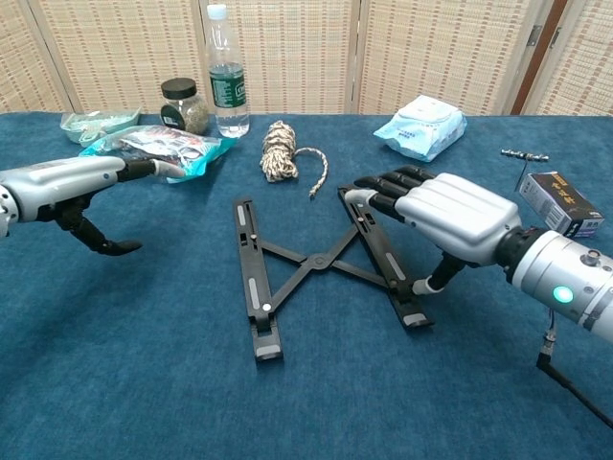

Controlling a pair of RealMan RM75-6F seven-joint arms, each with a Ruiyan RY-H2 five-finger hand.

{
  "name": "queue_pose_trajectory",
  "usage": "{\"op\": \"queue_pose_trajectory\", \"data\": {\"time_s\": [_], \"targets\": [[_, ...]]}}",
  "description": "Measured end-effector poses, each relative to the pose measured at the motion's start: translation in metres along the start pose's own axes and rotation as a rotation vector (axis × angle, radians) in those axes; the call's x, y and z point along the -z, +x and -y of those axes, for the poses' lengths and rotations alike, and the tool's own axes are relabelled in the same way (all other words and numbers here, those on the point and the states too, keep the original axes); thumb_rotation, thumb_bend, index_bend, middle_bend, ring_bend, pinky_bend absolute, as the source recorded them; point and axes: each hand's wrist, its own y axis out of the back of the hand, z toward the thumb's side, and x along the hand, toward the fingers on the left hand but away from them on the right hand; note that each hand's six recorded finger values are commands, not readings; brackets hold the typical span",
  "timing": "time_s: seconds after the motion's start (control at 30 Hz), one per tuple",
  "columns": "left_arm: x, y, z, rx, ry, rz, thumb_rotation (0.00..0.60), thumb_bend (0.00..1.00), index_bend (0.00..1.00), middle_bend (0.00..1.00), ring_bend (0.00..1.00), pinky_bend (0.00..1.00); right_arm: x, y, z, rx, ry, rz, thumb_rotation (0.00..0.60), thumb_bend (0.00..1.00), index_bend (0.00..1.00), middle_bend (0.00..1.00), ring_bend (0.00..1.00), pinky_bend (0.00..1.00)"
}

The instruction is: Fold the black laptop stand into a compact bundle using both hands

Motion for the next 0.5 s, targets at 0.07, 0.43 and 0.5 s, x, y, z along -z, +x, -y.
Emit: {"op": "queue_pose_trajectory", "data": {"time_s": [0.07, 0.43, 0.5], "targets": [[-0.002, 0.004, 0.003, 0.006, -0.004, 0.002, 0.600, 0.30, 0.06, 0.00, 0.00, 0.00, -0.004, -0.002, 0.000, 0.006, 0.000, -0.006, 0.600, 0.00, 0.00, 0.00, 0.00, 0.00], [-0.010, 0.020, 0.013, 0.013, -0.041, 0.007, 0.600, 0.30, 0.05, 0.00, 0.00, 0.00, -0.019, -0.009, -0.002, 0.058, -0.005, -0.027, 0.600, 0.00, 0.00, 0.00, 0.00, 0.00], [-0.010, 0.024, 0.015, 0.015, -0.044, 0.007, 0.600, 0.30, 0.04, 0.00, 0.00, 0.00, -0.020, -0.010, -0.002, 0.066, -0.007, -0.028, 0.600, 0.00, 0.00, 0.00, 0.00, 0.00]]}}
